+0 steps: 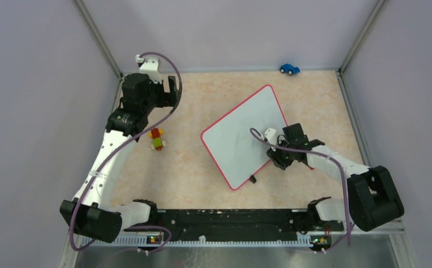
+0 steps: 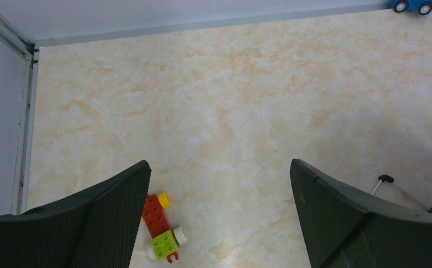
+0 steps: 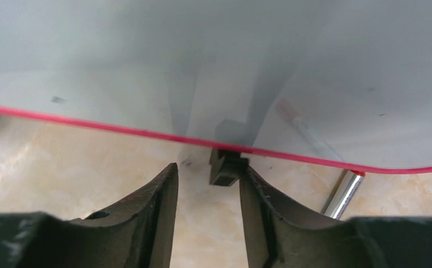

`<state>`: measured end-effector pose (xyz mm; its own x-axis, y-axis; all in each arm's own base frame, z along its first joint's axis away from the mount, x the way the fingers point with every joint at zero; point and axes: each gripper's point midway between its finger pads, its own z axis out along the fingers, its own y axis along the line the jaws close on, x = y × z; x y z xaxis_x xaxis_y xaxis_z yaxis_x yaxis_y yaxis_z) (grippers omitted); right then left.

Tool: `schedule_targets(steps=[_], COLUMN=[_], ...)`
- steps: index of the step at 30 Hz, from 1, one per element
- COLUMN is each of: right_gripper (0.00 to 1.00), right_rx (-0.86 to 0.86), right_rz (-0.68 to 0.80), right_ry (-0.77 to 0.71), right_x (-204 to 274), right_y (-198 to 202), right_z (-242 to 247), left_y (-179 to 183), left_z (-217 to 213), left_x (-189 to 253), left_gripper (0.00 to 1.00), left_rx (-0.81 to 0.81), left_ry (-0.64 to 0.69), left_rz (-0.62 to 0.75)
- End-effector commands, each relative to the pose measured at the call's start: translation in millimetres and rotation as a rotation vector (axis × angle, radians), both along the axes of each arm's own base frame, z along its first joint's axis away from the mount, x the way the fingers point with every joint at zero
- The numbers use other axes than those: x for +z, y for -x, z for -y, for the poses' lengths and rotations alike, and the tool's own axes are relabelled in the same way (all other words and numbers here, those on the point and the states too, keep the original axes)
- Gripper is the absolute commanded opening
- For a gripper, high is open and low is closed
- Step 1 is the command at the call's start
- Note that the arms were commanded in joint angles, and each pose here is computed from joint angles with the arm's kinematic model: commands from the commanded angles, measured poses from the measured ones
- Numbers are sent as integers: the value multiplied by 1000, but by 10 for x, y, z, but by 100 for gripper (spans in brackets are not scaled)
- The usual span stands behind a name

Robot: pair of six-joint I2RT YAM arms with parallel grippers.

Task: Write a sentence on the whiteboard
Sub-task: Move the whiteboard to the center of the board.

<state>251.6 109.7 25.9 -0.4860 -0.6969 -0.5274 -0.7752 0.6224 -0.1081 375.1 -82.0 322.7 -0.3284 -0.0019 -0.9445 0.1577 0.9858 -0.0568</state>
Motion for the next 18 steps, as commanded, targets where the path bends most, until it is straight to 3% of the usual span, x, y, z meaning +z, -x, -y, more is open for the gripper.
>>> schedule_targets(steps=[1,4,9,14,18], right_gripper=[47,58,63,61,52], right_rx=[92,81,4,-68,-145], right_rz=[-36,-19,-10,-72,-59], right_ry=[-26,-52,-86,-83,8], right_x=[120,263,450,513,479], right_y=[220,200,91,25,-92], right_z=[-39,-69,46,404,737], left_y=[-31,-25,-13,9,20], left_z=[17,24,50,50,48], left_x=[72,76,84,109,108], left_gripper=[99,99,99,99,99], left_rx=[-9,-14,-32,-36,-35], left_ry=[18,19,20,19,22], left_rz=[31,30,30,36,37])
